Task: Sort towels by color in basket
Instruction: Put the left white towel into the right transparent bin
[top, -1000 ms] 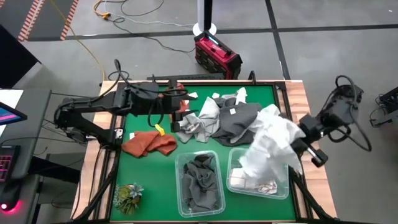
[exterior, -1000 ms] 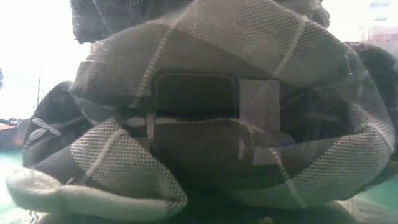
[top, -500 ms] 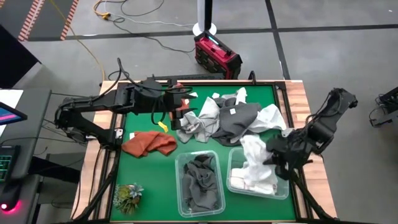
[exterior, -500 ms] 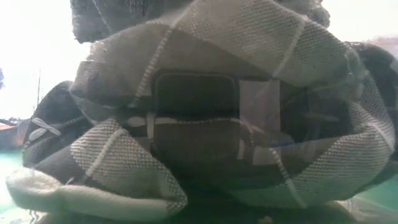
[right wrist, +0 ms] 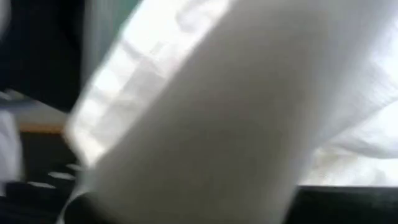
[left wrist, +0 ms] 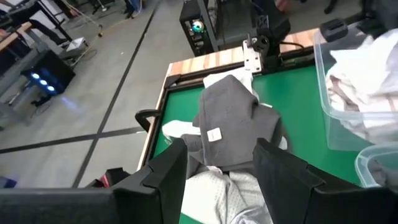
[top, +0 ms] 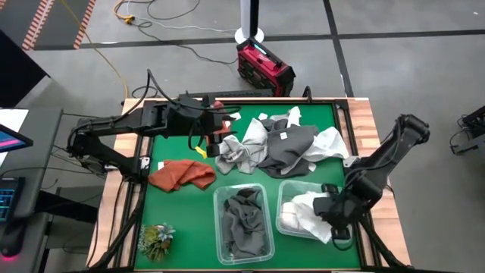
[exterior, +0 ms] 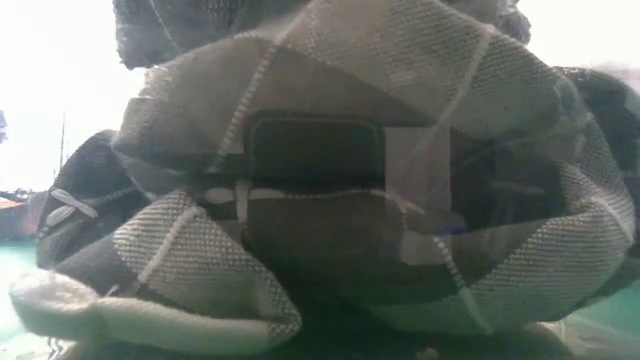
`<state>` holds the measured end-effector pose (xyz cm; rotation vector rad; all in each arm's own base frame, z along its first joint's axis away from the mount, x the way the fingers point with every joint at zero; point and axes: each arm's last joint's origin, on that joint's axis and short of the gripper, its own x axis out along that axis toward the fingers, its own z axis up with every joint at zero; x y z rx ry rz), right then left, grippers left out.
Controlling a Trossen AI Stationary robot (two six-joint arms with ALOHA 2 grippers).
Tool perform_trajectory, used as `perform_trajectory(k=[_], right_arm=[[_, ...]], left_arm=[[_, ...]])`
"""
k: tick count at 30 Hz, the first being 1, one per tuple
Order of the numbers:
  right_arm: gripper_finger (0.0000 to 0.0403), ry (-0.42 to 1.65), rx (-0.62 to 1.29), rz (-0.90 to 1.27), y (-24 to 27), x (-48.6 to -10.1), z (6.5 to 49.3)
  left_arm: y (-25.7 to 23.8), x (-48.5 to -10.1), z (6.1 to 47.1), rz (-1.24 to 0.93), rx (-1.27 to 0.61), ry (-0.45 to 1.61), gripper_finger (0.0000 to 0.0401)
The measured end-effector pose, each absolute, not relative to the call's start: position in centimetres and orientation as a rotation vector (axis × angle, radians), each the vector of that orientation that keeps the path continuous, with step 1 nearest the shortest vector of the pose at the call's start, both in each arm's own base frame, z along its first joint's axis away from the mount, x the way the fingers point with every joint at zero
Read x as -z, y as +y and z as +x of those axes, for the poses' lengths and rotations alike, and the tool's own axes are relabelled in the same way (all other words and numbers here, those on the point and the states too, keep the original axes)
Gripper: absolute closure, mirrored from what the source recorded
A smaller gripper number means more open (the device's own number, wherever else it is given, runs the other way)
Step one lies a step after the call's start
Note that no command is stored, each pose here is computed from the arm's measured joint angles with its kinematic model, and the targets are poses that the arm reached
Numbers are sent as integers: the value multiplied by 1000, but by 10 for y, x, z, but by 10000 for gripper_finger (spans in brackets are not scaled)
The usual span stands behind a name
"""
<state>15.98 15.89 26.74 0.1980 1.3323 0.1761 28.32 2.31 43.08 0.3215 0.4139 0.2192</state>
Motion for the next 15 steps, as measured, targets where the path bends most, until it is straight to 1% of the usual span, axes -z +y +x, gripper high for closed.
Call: perform_trajectory(k=[3, 5, 7, 12, 15], right_arm=[[383, 1405, -133, 118, 154, -258, 163], [383, 1433, -147, 44, 153, -253, 167], [383, 1432, -233, -72, 155, -248, 171], [383, 1379, -563, -463, 167, -236, 175], [382, 1373, -634, -565, 166, -231, 179]], left_arm=[[23, -430, 283, 327, -217, 422, 228], [23, -429, 283, 328, -215, 431, 228], [23, -428, 282, 329, -214, 441, 228], [23, -427, 282, 344, -208, 456, 228], [23, -427, 282, 345, -207, 456, 228]])
